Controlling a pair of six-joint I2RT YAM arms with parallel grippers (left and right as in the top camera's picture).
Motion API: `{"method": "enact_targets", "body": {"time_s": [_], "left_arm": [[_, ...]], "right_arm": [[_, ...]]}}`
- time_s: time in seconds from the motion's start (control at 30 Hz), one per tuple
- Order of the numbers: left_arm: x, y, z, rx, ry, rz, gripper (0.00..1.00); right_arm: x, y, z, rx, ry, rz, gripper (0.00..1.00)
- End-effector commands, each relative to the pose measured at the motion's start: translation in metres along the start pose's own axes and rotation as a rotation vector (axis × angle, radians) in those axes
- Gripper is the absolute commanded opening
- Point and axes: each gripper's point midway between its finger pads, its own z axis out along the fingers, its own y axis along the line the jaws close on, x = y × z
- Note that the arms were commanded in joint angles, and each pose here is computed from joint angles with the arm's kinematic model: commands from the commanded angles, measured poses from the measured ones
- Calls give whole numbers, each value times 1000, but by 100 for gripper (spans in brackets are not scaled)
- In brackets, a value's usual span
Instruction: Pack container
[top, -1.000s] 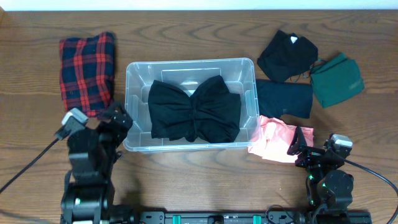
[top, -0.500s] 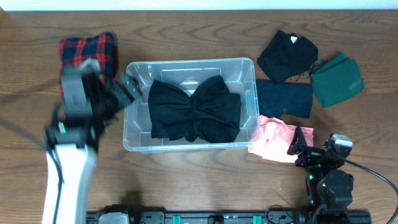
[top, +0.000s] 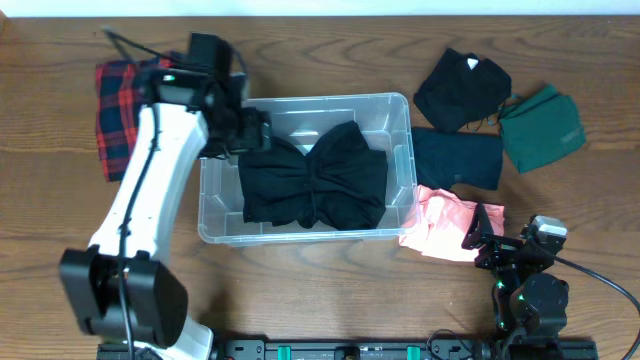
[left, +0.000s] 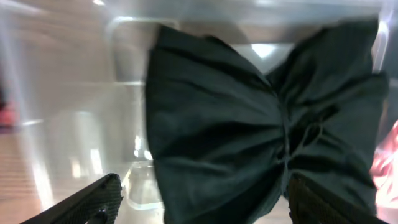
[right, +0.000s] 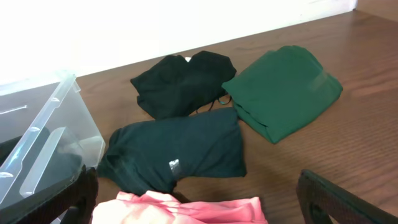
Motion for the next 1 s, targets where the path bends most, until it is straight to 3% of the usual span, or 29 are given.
{"method": "enact_targets", "body": {"time_s": [0.0, 0.13, 0.37, 0.47, 0.53, 0.67, 0.8, 0.9, 0.97], "left_arm": [[11, -6, 29, -5, 86, 74, 80], [26, -6, 65, -25, 207, 72, 50], [57, 11, 138, -78, 411, 4, 45], [62, 17, 165, -87, 453, -4, 31], [61, 19, 167, -90, 455, -24, 28], [35, 17, 134, -80, 379, -74, 27], [-11, 6, 64, -36, 182, -73, 30], [-46, 9, -19, -47, -56, -69, 42], [-59, 30, -70, -136, -209, -90, 57]], "right_arm": [[1, -1, 0, 2, 2, 10, 99], [1, -1, 0, 2, 2, 10, 99], [1, -1, 0, 2, 2, 10, 99], [1, -1, 0, 2, 2, 10, 99], [1, -1, 0, 2, 2, 10, 99], [1, -1, 0, 2, 2, 10, 99], [1, -1, 0, 2, 2, 10, 99], [1, -1, 0, 2, 2, 10, 99], [1, -1, 0, 2, 2, 10, 99]]}}
